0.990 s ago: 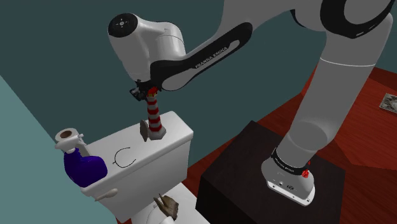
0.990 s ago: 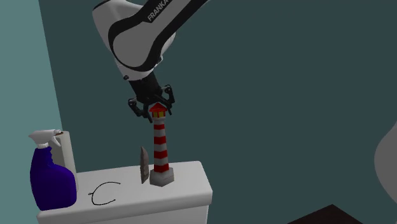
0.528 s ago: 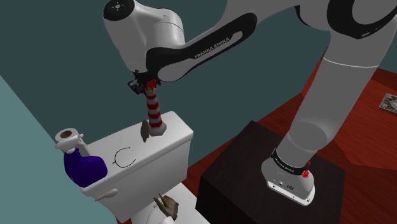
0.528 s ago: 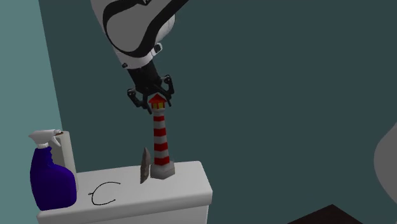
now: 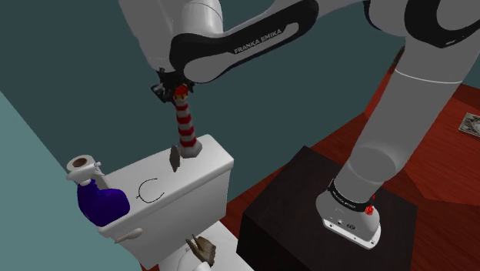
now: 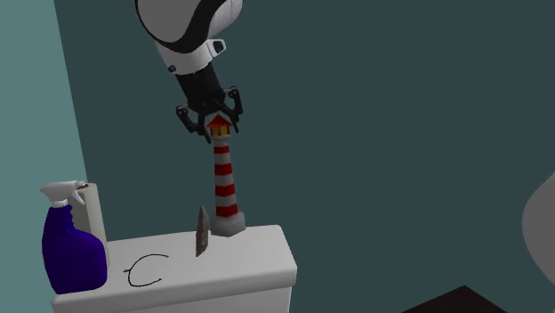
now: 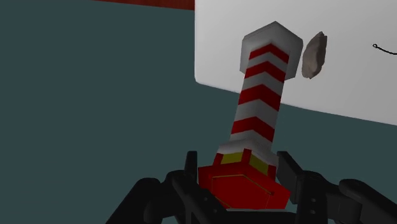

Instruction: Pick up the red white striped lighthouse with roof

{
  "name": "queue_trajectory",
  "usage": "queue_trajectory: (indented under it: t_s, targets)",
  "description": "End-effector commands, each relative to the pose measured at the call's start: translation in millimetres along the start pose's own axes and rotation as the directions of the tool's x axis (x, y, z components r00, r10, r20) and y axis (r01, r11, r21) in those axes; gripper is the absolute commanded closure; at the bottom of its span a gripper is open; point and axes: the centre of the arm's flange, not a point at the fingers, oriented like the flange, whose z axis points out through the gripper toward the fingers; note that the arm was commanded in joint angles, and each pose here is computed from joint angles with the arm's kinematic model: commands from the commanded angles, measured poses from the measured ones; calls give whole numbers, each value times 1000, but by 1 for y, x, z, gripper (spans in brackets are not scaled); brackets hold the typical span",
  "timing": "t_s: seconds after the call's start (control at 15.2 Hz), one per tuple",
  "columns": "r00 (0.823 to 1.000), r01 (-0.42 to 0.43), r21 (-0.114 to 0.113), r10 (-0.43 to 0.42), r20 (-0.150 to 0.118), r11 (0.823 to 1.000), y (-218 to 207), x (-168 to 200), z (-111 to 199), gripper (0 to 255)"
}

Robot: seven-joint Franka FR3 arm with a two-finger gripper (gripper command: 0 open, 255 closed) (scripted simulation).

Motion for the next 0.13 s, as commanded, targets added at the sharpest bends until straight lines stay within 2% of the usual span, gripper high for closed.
queue_trajectory:
  t_s: [0.0,0.07]
  targets:
    - [1000,0,0,0,0,1000,4,2,-7,255]
    - [1000,0,0,0,0,1000,4,2,-7,255]
